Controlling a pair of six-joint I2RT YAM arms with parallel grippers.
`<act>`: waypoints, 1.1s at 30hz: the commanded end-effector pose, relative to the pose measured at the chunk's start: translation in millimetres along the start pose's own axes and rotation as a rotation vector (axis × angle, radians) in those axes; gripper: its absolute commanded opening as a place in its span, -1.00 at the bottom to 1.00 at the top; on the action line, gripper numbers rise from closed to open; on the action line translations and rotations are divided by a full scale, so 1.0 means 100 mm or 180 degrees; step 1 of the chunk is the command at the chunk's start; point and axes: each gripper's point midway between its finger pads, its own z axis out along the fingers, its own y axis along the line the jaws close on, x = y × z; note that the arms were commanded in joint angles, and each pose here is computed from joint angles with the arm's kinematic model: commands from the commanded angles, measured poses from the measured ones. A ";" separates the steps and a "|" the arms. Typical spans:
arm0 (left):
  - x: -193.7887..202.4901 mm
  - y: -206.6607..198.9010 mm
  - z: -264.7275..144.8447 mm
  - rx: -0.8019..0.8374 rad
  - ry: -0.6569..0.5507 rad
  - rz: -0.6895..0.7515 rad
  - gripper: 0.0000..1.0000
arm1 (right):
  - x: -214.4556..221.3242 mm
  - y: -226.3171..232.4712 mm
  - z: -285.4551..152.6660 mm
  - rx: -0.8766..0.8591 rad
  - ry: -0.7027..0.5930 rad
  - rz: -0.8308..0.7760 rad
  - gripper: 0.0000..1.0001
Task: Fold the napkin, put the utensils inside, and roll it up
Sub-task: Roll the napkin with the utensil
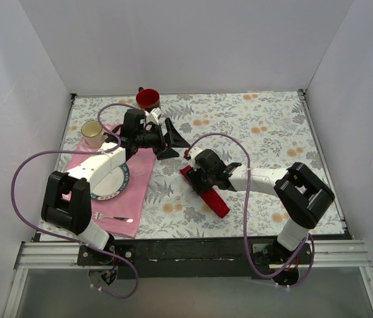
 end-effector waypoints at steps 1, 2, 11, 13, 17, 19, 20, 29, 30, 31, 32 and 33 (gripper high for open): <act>-0.06 -0.22 -0.14 0.0159 -0.0065 0.0179 0.61 | 0.28 -0.25 0.09 0.0474 0.0281 -0.0042 0.27; -0.07 -0.22 -0.14 0.0160 -0.0071 0.0181 0.61 | 0.31 -0.29 0.09 0.0549 0.0307 -0.0062 0.24; -0.13 -0.22 -0.11 0.0210 -0.0058 0.0154 0.61 | 0.43 -0.78 0.06 0.1461 0.0497 -0.0042 0.01; -0.13 -0.22 -0.09 0.0230 -0.0035 0.0146 0.61 | 0.32 -0.86 0.09 0.1546 0.0490 0.0025 0.01; -0.13 -0.21 -0.08 0.0262 -0.0003 0.0143 0.61 | 0.19 -1.21 0.17 0.1700 0.0532 0.0218 0.01; -0.13 -0.21 -0.07 0.0285 0.0017 0.0141 0.61 | 0.05 -1.37 0.25 0.1741 0.0516 0.0311 0.01; -0.12 -0.19 -0.06 0.0284 0.0031 0.0121 0.61 | 0.05 -1.55 0.24 0.1794 0.0581 0.0391 0.00; -0.03 -0.18 -0.06 0.0368 0.0124 0.0034 0.60 | -0.47 -2.88 0.28 0.2196 0.0635 0.0627 -0.01; -0.02 -0.16 -0.06 0.0379 0.0135 0.0018 0.61 | -0.53 -2.98 0.29 0.2211 0.0613 0.0568 -0.01; 0.03 -0.13 -0.06 0.0374 0.0164 -0.0011 0.61 | -0.51 -3.07 0.35 0.2214 0.0662 0.0560 -0.01; 0.06 -0.12 -0.06 0.0384 0.0189 -0.0033 0.61 | -0.69 -3.25 0.30 0.2250 0.0530 0.0599 -0.01; 0.07 -0.11 -0.06 0.0383 0.0197 -0.0040 0.61 | -0.76 -3.32 0.31 0.2249 0.0498 0.0603 -0.01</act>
